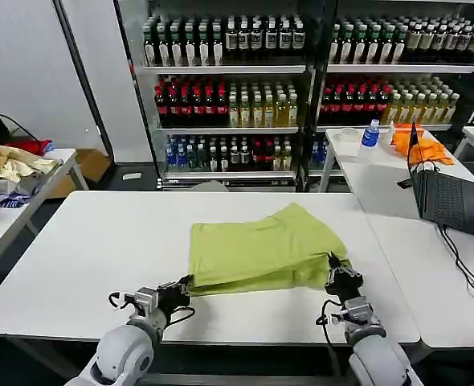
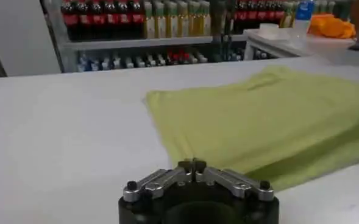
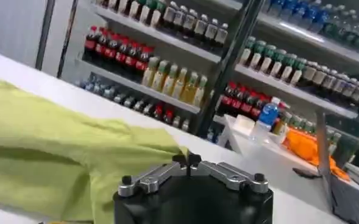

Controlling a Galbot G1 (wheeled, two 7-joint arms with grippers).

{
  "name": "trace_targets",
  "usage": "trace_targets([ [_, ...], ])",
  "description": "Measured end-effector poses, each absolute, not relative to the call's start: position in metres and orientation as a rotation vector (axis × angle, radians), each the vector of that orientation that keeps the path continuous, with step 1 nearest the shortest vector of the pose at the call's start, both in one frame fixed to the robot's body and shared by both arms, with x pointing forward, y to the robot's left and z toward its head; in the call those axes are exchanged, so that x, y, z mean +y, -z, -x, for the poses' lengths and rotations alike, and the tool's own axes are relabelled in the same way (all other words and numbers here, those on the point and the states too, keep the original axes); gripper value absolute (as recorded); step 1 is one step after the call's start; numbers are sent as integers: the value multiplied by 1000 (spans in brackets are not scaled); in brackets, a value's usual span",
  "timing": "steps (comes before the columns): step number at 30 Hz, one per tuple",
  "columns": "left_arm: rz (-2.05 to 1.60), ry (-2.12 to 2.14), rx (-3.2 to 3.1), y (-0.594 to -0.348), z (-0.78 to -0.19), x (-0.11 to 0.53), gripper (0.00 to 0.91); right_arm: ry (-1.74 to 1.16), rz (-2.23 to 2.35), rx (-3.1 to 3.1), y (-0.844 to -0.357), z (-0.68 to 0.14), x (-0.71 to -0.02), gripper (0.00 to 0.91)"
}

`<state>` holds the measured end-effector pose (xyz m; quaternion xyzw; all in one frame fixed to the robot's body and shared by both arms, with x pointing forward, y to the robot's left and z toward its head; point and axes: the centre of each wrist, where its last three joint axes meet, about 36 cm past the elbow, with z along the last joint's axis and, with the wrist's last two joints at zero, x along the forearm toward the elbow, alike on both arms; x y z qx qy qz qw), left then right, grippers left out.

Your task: Fold and organize the clothes.

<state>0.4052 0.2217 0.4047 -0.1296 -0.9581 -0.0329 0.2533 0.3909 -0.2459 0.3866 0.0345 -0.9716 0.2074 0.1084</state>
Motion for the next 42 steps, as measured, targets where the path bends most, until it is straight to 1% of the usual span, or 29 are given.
trace_targets([
  [11, 328, 94, -2629, -401, -424, 220, 20, -631, -100, -2826, -369, -393, -239, 0],
  [12, 327, 95, -2631, -401, -425, 220, 20, -634, -97, -2824, -368, -394, -239, 40],
  [13, 326, 95, -2634, -401, -426, 219, 60, -636, -91, -2822, -367, -394, -239, 222],
  [14, 324, 95, -2635, -401, -427, 219, 383, -636, -88, -2821, -367, -394, -239, 907],
  [15, 324, 96, -2636, -400, -428, 219, 856, -636, -86, -2820, -366, -394, -238, 907],
  [16, 323, 96, -2638, -400, -430, 218, 907, -634, -86, -2819, -366, -393, -238, 907],
  [23, 326, 92, -2638, -398, -432, 215, 907, -603, -68, -2833, -367, -389, -238, 907],
  [36, 302, 58, -2657, -408, -413, 223, 907, -459, 47, -2845, -385, -357, -251, 907],
  [42, 301, 9, -2629, -402, -400, 219, 907, -344, 128, -2783, -385, -351, -263, 907],
])
